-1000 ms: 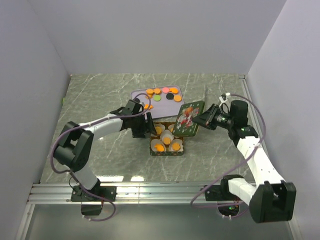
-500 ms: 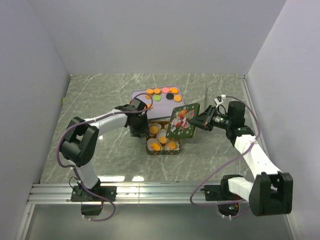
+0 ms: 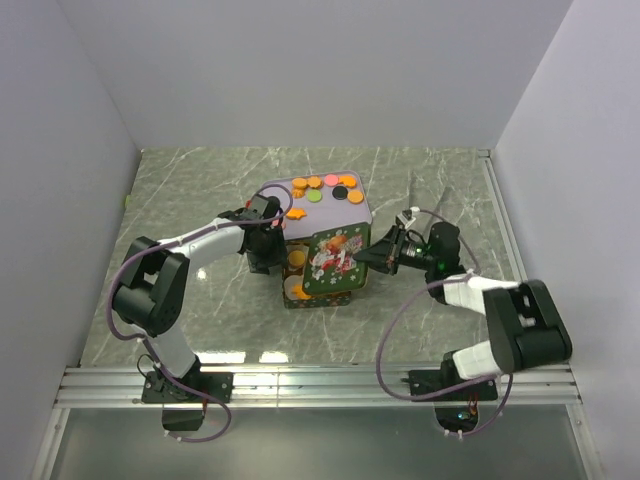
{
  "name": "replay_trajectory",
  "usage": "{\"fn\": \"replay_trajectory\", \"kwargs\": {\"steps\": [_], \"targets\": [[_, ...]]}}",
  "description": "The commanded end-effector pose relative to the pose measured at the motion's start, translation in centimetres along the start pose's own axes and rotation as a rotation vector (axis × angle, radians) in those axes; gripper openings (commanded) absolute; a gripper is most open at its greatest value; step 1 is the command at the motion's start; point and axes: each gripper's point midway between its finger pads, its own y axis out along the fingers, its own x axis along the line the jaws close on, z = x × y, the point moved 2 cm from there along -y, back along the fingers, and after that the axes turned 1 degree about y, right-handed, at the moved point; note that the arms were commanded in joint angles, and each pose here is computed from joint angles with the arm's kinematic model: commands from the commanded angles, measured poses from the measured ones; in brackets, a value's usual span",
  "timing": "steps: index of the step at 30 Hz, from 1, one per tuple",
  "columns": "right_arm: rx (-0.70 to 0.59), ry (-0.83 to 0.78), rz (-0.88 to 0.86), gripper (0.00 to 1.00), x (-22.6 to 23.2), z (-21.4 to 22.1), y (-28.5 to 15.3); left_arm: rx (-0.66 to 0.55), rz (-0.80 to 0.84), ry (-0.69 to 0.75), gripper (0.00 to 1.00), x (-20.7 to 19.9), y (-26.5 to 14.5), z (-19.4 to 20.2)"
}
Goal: Pack the cookies
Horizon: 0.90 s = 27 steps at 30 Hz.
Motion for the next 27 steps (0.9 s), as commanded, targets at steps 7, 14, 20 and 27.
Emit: {"fn": "replay_trajectory", "kwargs": {"steps": [7, 14, 20, 27], "targets": [[0.054, 0.099, -0.239, 0.00, 0.3, 0.6, 0.1, -0.038, 0.005, 0.004, 0.59, -0.1, -1.5, -1.4], [0.075, 0.118, -0.160, 0.31, -2.3, 1.2, 0.4, -0.042, 0.010, -0.007, 0.58, -0.2, -1.6, -1.5], [0.092, 0.104, 0.002, 0.44, -5.3, 1.4, 0.7, -0.045, 0.014, -0.015, 0.57, -0.3, -1.6, -1.6], [0.081, -0.020, 0.201, 0.53, -6.8, 0.9, 0.2, -0.053, 0.028, -0.029, 0.57, -0.6, -1.7, -1.8]]}}
